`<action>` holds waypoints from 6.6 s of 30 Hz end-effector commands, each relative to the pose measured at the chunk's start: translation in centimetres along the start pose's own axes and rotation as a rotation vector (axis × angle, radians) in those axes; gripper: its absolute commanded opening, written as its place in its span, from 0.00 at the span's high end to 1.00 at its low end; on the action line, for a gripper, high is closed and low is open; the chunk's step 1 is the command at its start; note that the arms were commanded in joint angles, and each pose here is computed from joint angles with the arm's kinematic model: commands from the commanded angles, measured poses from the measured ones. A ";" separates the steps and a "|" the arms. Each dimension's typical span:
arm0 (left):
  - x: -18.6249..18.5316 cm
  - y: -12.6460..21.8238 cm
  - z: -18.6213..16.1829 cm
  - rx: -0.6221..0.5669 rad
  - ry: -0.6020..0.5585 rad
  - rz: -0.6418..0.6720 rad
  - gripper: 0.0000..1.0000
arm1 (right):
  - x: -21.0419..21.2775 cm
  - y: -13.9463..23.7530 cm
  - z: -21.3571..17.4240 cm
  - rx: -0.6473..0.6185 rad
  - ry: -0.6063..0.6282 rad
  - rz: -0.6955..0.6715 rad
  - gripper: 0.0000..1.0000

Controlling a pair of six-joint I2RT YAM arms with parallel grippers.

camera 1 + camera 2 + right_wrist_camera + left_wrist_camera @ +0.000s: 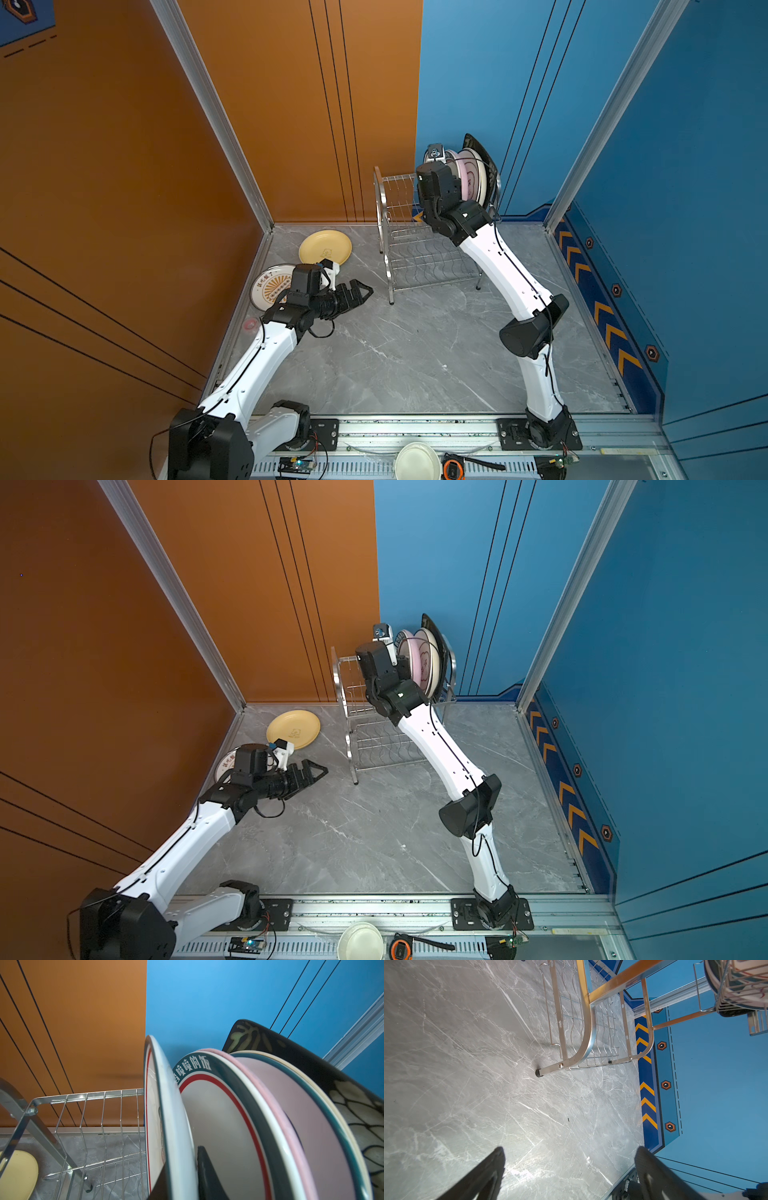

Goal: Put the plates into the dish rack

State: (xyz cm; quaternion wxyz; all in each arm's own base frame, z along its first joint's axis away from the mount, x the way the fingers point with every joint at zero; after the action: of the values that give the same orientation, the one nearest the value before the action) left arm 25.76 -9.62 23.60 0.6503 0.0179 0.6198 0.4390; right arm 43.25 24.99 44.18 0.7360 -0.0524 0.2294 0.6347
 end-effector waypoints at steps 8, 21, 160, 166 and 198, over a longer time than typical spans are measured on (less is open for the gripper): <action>0.3 0.5 -0.1 -0.021 0.001 0.009 0.02 | -1.7 1.0 0.6 -0.010 -0.022 -0.017 0.70; 0.5 0.7 -0.1 -0.041 0.008 0.020 0.02 | -2.9 3.7 1.3 -0.034 -0.024 0.007 0.49; 15.9 5.3 22.6 -0.317 0.231 0.655 0.25 | -5.8 12.5 -14.4 0.394 -0.496 0.719 0.37; 16.4 4.3 22.8 -0.286 0.231 0.653 0.26 | -6.5 12.8 -14.0 0.382 -0.523 0.693 0.37; 22.2 -5.4 34.7 -0.320 0.181 0.698 0.46 | -5.8 13.2 -13.9 0.405 -0.532 0.700 0.37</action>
State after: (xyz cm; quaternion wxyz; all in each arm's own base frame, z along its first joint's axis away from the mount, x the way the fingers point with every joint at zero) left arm 53.93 18.24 11.08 0.4092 0.0714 0.5521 0.7230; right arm 26.47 17.18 36.36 0.4997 0.3366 0.1654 0.7808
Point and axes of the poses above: each gripper's point midway between its finger pads, its own y axis back along the fingers, its own x axis along the line the jaws close on, z = x × y, the point moved 8 cm from there along y, back along the fingers, and after that the axes turned 13 degrees about y, right-handed, at the moved point
